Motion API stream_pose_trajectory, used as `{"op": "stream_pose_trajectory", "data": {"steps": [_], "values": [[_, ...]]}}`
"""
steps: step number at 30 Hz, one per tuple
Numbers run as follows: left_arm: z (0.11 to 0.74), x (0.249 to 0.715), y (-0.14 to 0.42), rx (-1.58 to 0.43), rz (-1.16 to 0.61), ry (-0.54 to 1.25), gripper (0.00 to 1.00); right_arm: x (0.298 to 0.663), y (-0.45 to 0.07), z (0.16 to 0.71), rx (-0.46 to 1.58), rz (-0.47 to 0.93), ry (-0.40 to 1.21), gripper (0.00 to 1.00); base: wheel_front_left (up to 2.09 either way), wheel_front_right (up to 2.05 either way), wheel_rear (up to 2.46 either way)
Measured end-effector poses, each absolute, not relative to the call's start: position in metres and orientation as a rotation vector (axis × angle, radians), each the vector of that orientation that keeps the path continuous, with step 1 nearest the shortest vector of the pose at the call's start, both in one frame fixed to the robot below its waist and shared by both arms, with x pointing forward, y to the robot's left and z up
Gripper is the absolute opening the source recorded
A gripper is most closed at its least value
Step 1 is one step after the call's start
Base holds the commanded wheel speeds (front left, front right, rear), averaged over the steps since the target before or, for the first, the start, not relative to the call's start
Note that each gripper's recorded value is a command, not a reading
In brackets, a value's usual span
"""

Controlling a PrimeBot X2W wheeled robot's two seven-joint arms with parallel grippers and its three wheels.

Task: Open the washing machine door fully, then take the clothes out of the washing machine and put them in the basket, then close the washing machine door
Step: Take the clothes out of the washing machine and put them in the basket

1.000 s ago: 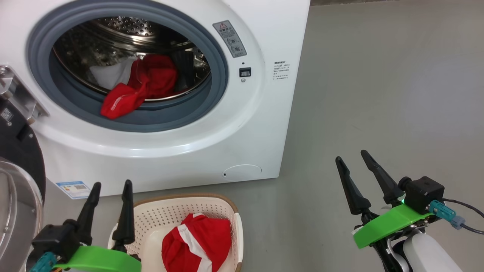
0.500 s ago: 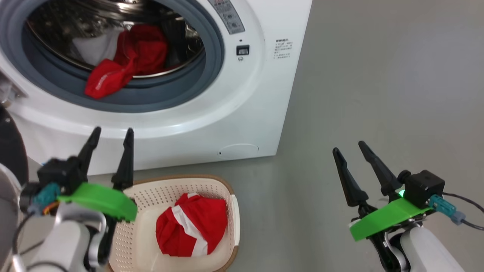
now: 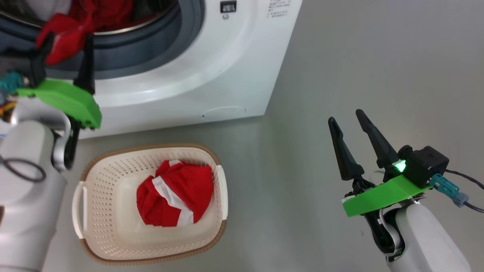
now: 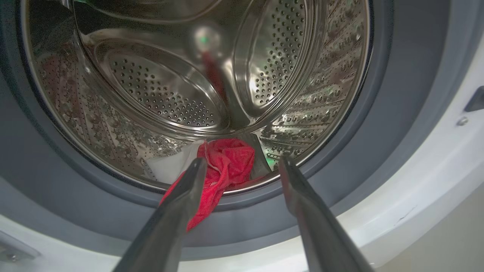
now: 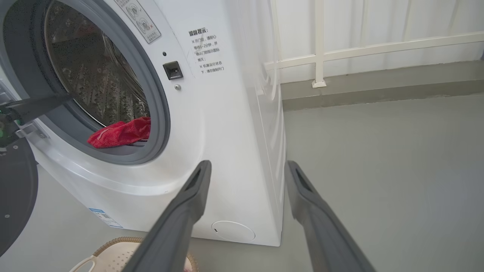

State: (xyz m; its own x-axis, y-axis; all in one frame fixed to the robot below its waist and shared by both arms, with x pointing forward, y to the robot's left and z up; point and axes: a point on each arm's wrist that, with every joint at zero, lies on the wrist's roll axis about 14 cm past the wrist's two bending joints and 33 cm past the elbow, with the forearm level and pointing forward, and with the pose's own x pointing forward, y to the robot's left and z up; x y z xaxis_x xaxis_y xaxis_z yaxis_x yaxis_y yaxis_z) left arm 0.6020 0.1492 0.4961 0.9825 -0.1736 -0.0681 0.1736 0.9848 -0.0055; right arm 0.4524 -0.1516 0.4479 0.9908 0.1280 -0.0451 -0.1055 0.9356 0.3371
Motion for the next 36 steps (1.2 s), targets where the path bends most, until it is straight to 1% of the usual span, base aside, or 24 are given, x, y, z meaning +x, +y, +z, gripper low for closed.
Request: {"op": "stream_pose_trajectory", "data": {"steps": [12,14,18,25,36], "values": [[0.441,0.67,0.153,0.154,-0.178,0.234,1.0,0.463,-0.164,0.407,0.344,0.06,0.146,1.0,0.0,0.0,0.0],[0.437,0.687,0.15,0.147,-0.177,0.247,1.0,0.465,-0.169,0.399,0.338,0.045,0.16,1.0,0.0,0.0,0.0],[0.425,0.705,0.145,0.157,-0.175,0.28,1.0,0.464,-0.175,0.387,0.333,0.028,0.185,1.0,0.0,0.0,0.0],[0.392,0.716,0.138,0.207,-0.188,0.379,1.0,0.461,-0.183,0.37,0.326,-0.001,0.224,1.0,0.0,0.0,0.0],[0.356,0.718,0.156,0.282,-0.072,0.534,1.0,0.464,-0.188,0.364,0.319,-0.012,0.232,1.0,0.0,0.0,0.0]]}}
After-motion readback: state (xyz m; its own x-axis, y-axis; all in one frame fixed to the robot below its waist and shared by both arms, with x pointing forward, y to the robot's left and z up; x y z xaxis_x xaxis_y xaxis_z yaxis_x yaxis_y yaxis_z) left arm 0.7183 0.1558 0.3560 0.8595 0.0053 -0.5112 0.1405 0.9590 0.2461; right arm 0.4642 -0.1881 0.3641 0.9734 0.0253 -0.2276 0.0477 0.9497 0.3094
